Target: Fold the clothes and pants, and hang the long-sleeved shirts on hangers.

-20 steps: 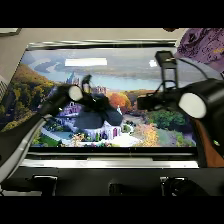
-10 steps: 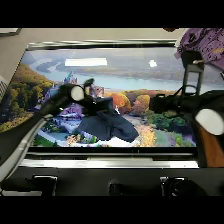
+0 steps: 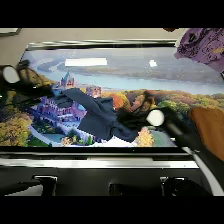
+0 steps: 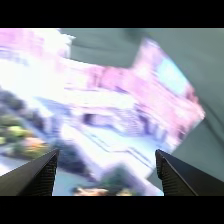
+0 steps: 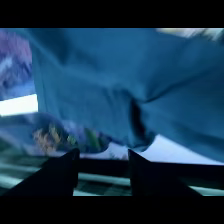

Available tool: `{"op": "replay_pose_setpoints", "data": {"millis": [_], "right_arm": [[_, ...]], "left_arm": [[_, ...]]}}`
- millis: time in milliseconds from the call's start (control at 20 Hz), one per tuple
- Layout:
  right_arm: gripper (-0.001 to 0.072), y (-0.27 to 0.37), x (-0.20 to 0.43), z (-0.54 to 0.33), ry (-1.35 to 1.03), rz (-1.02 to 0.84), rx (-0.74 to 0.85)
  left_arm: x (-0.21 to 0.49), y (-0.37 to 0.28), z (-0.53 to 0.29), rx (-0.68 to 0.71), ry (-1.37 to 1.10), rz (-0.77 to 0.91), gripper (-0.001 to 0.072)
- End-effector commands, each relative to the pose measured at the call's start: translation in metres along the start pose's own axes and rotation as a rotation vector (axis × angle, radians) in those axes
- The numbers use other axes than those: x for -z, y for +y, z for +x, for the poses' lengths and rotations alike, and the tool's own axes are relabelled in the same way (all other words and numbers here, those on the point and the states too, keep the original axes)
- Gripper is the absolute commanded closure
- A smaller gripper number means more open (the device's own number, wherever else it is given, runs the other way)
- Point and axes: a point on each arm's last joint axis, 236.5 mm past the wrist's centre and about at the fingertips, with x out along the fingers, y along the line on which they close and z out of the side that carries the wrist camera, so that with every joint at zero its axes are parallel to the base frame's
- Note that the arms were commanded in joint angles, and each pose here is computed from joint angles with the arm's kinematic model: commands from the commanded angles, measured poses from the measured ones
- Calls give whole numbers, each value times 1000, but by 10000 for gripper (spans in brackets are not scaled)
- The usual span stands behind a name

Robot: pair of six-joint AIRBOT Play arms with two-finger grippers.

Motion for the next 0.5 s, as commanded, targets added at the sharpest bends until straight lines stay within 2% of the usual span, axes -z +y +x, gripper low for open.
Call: {"op": "replay_pose_setpoints", "data": {"millis": [0, 450], "right_arm": [[363, 3, 42, 72, 111, 122, -30], [370, -22, 61, 98, 168, 194, 74]], "left_arm": [[-12, 56, -8, -57, -18, -104, -13], [-36, 73, 6, -57, -79, -149, -13]]}}
